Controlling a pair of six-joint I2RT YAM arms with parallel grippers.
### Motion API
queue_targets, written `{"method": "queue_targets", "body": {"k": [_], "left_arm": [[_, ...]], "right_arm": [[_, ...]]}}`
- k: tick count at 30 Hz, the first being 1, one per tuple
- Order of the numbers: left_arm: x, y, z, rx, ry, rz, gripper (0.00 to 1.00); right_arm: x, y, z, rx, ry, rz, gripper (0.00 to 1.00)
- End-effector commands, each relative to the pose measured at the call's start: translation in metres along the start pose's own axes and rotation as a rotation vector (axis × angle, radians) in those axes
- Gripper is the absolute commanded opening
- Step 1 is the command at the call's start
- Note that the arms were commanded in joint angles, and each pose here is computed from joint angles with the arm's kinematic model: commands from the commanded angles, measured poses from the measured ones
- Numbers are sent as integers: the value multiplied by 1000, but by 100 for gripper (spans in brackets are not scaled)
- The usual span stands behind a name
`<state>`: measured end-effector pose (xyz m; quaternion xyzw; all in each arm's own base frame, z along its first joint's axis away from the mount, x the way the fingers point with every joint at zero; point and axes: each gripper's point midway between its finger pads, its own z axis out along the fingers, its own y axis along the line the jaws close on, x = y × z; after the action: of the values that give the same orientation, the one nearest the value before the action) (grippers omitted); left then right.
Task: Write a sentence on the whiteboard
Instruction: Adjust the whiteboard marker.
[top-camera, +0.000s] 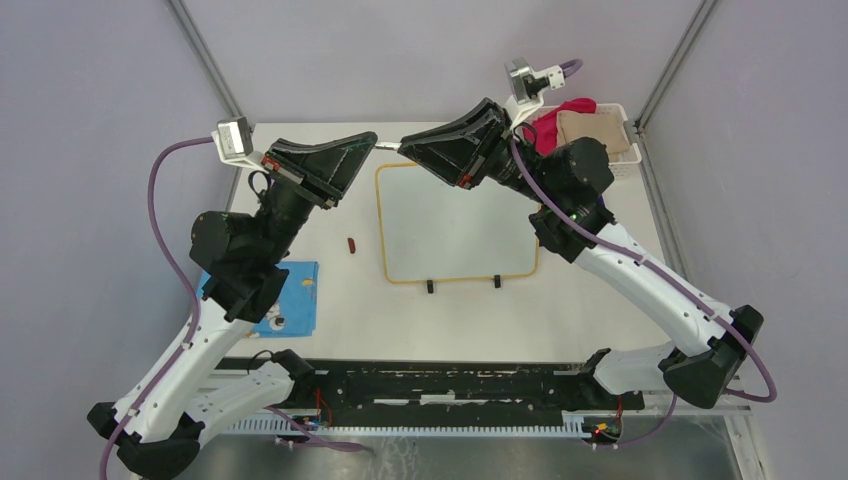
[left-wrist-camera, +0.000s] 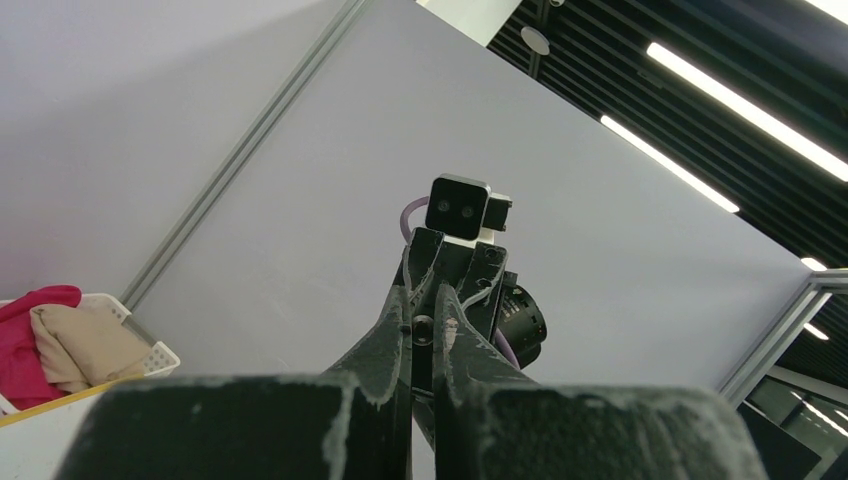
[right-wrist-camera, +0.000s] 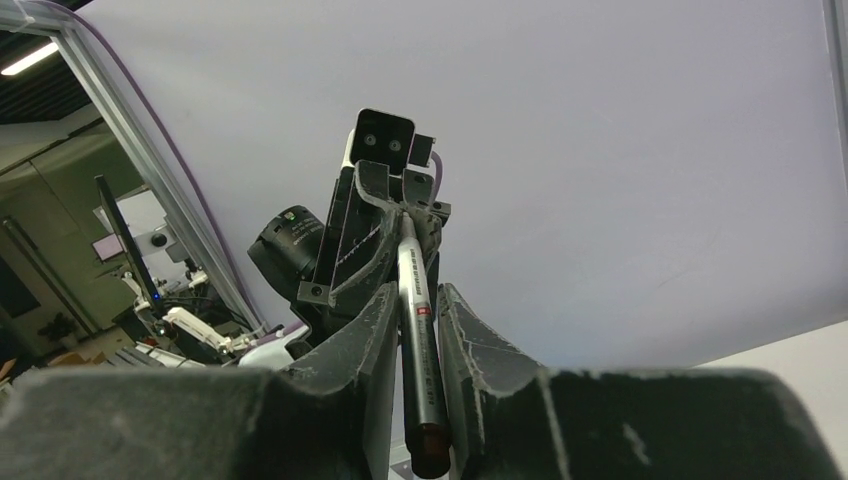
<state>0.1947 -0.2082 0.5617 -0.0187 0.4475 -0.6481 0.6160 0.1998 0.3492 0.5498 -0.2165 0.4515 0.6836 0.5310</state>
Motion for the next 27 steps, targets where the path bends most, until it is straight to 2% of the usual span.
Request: {"method": "queue_targets", "body": {"k": [1,6,18,27], "left_arm": [[-14,-16,0,39,-30,58,2],[-13,-15,0,34,-27,57,2],[-12,-13,-4,24,-26,58,2],[-13,-15,-4,28,-28,54,2]], "right_arm": [[-19,22,-5,-55,-54,-40,26],[-21,22,-7,-56,-73,-34,34],[-29,22,-13,-45,-114,-37,35],[-28,23,-10,-61,-98,-25,34]]}}
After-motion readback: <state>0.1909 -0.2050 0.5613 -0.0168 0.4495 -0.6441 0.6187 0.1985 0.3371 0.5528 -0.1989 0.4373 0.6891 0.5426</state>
